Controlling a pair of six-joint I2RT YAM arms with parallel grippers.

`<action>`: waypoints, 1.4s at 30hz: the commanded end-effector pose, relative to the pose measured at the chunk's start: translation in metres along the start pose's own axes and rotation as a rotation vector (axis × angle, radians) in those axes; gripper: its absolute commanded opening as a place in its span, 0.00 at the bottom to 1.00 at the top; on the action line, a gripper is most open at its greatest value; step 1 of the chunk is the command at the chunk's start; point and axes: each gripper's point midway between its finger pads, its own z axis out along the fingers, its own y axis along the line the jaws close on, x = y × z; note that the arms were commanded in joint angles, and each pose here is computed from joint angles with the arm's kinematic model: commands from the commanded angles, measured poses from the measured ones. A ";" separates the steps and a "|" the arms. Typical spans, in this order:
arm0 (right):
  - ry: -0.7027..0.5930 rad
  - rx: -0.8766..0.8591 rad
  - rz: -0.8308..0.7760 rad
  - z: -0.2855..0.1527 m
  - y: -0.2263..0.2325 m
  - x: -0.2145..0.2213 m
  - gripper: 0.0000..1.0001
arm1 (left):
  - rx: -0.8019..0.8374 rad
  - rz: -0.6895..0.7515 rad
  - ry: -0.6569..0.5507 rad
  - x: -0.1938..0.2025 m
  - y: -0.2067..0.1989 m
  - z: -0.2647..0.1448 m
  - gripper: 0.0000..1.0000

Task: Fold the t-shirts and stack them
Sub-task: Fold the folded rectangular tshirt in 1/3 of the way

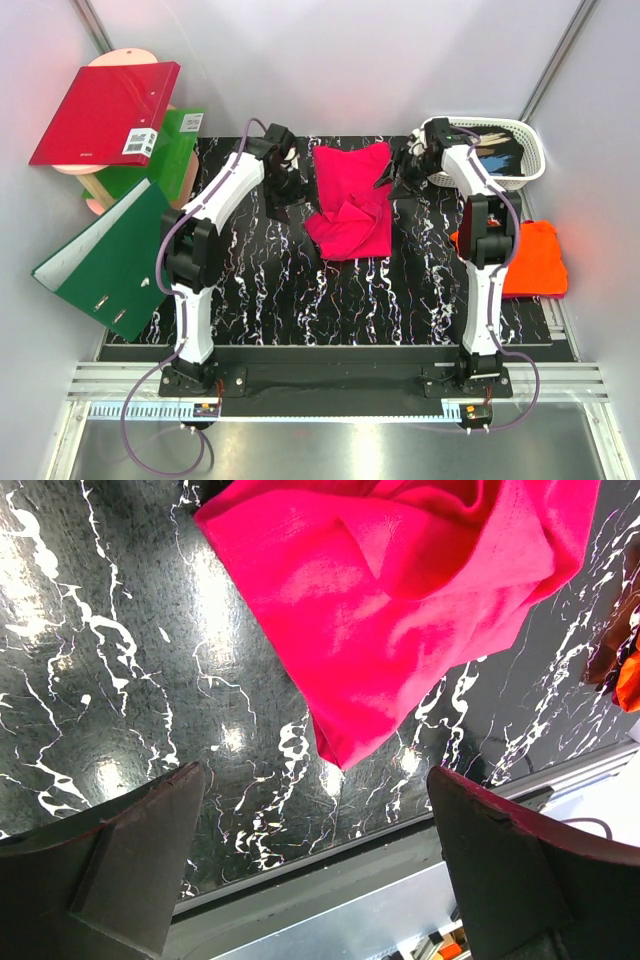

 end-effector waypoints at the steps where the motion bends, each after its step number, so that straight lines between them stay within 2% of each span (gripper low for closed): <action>1: 0.031 -0.052 -0.064 0.021 0.018 -0.005 0.65 | -0.019 0.012 -0.031 -0.004 0.006 -0.004 0.99; 8: 0.075 -0.065 -0.109 0.049 0.038 -0.001 0.70 | -0.040 -0.014 0.006 0.005 0.014 0.005 0.99; 18: 0.145 -0.031 -0.110 0.077 0.029 0.017 0.68 | -0.058 -0.053 0.026 -0.001 0.016 0.022 0.99; 20: 0.142 -0.013 -0.106 0.079 0.025 0.016 0.58 | -0.046 -0.066 0.043 -0.003 0.013 0.029 0.99; 23: 0.154 0.007 -0.100 0.083 0.021 0.018 0.46 | -0.023 -0.069 0.029 -0.011 0.005 0.028 0.99; 26: 0.164 0.058 -0.107 0.087 0.013 0.020 0.27 | -0.006 -0.061 0.017 -0.014 0.000 0.023 0.99; 27: 0.164 0.071 -0.108 0.088 0.010 0.020 0.16 | -0.012 -0.061 0.023 -0.012 0.002 0.024 0.99; 31: 0.110 0.092 -0.136 0.081 0.018 0.009 0.02 | -0.030 -0.065 0.040 -0.003 0.009 0.025 0.99; 42: -0.217 0.144 -0.290 0.016 0.072 -0.047 0.00 | -0.066 -0.069 0.067 0.012 0.024 0.031 0.99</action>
